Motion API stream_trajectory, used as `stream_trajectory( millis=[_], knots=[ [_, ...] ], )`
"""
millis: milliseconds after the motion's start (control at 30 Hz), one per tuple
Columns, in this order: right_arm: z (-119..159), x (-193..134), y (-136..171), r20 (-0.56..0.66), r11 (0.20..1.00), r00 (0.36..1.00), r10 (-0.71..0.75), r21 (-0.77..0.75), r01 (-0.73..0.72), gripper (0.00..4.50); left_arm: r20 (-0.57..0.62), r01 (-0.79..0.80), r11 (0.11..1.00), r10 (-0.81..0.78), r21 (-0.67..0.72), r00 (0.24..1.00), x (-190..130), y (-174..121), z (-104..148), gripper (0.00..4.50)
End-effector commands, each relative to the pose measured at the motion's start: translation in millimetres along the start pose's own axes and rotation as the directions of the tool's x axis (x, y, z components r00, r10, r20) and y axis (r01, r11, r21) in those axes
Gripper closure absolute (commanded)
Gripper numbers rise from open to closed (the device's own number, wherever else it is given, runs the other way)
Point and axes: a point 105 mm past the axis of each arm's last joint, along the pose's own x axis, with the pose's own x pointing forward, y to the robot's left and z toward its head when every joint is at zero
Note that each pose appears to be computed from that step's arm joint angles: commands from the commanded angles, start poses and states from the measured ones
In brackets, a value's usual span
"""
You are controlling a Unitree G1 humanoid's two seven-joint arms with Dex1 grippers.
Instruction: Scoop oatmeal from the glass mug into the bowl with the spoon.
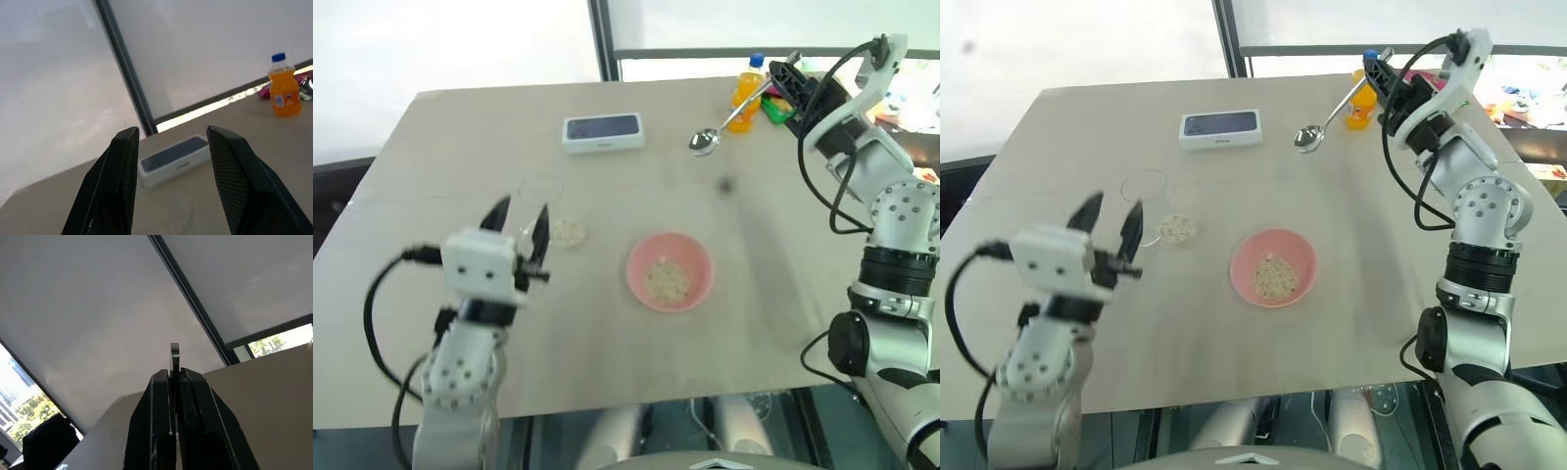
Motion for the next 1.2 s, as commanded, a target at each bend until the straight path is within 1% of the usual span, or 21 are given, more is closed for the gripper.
stream_trajectory(
  millis=[33, 100, 167, 333, 400, 667, 867, 1033, 1200],
  knots=[
    [17, 0, 9, 0.060, 0.999, 0.997, 0.038, -0.032, -0.036, 4.50, 0.025, -0.067, 0.997, 0.066, 0.043, 0.998, -5, 8, 2, 2.26],
    [17, -1, 7, 0.058, 0.999, 0.998, 0.034, -0.034, -0.032, 4.50, -0.042, -0.148, 0.988, 0.149, 0.035, 0.988, -6, 18, -16, 2.26],
    [17, -1, 7, 0.059, 0.999, 0.998, 0.032, -0.036, -0.030, 4.50, -0.086, -0.198, 0.980, 0.199, 0.018, 0.976, -7, 23, -27, 2.26],
    [18, -2, 8, 0.066, 0.999, 0.997, 0.031, -0.041, -0.028, 4.50, -0.121, -0.185, 0.981, 0.190, 0.051, 0.974, -2, 18, -40, 2.26],
    [19, -2, 8, 0.072, 0.999, 0.997, 0.029, -0.042, -0.026, 4.50, -0.140, -0.199, 0.979, 0.204, 0.045, 0.969, 1, 20, -47, 2.26],
    [16, -5, 9, 0.078, 0.999, 0.997, 0.026, -0.036, -0.023, 4.50, -0.170, -0.166, 0.984, 0.175, 0.065, 0.970, 13, 15, -66, 2.26],
    [15, -7, 9, 0.079, 0.999, 0.997, 0.024, -0.037, -0.021, 4.50, -0.125, -0.113, 0.991, 0.122, 0.076, 0.985, 15, 6, -61, 2.26],
    [13, -8, 9, 0.075, 0.999, 0.997, 0.023, -0.038, -0.021, 4.50, -0.117, -0.077, 0.995, 0.084, 0.064, 0.990, 13, -3, -60, 2.26],
    [11, -8, 9, 0.069, 0.999, 0.997, 0.026, -0.039, -0.024, 4.50, -0.126, -0.122, 0.990, 0.131, 0.075, 0.983, 21, 7, -65, 2.26]
  ],
)
